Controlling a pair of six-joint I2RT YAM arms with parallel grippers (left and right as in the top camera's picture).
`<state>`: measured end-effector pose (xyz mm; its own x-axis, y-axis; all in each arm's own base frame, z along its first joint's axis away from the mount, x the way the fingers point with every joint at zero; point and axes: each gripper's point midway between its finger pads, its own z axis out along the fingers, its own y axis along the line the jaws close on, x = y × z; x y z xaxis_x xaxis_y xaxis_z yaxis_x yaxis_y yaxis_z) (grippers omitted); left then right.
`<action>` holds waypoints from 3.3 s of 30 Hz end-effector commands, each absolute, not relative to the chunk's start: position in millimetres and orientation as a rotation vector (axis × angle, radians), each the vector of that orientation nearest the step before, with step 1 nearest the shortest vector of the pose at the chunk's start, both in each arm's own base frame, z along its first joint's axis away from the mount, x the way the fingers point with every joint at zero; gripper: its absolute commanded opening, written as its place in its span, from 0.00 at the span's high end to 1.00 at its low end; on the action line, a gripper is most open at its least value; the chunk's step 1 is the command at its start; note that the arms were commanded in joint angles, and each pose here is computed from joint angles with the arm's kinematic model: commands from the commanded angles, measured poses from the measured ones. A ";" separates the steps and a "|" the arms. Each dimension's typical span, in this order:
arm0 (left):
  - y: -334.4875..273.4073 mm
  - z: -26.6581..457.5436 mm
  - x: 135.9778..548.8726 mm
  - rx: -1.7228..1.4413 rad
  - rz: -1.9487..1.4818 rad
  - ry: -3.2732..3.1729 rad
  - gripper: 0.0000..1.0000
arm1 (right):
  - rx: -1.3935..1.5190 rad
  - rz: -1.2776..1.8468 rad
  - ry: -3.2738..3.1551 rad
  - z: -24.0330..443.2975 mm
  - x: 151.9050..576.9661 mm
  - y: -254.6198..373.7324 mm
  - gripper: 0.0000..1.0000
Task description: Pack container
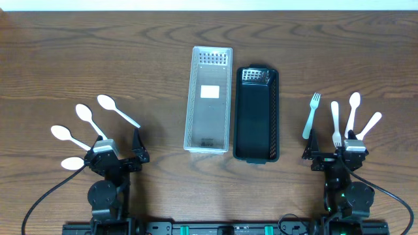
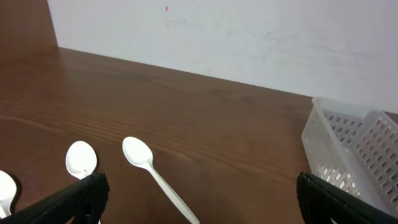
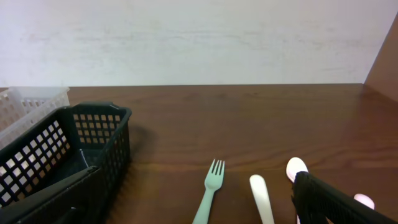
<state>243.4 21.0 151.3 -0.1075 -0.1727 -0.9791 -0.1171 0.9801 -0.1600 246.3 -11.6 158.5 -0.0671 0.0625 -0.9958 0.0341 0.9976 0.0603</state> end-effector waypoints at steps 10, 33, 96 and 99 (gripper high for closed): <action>26.7 131.9 242.7 -0.237 -0.008 1.731 0.02 | 0.063 0.031 1.640 157.8 246.1 -8.8 0.01; 26.4 130.9 242.7 -0.237 -0.011 1.735 0.02 | 0.172 0.127 1.690 144.9 248.1 -8.6 0.01; 27.7 152.7 268.8 -0.483 0.029 2.706 0.02 | 0.594 -0.055 3.018 -4.4 374.9 -29.6 0.01; 27.7 152.8 269.1 -0.483 0.028 2.705 0.02 | 0.594 -0.043 3.031 -10.2 374.3 -27.5 0.01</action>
<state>264.6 24.8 146.0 -0.8677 -0.3409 -0.3619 -0.3448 0.9370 -0.0560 371.5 -30.6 -3.6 -0.9270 0.3692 -0.0658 0.3706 0.9287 -0.0115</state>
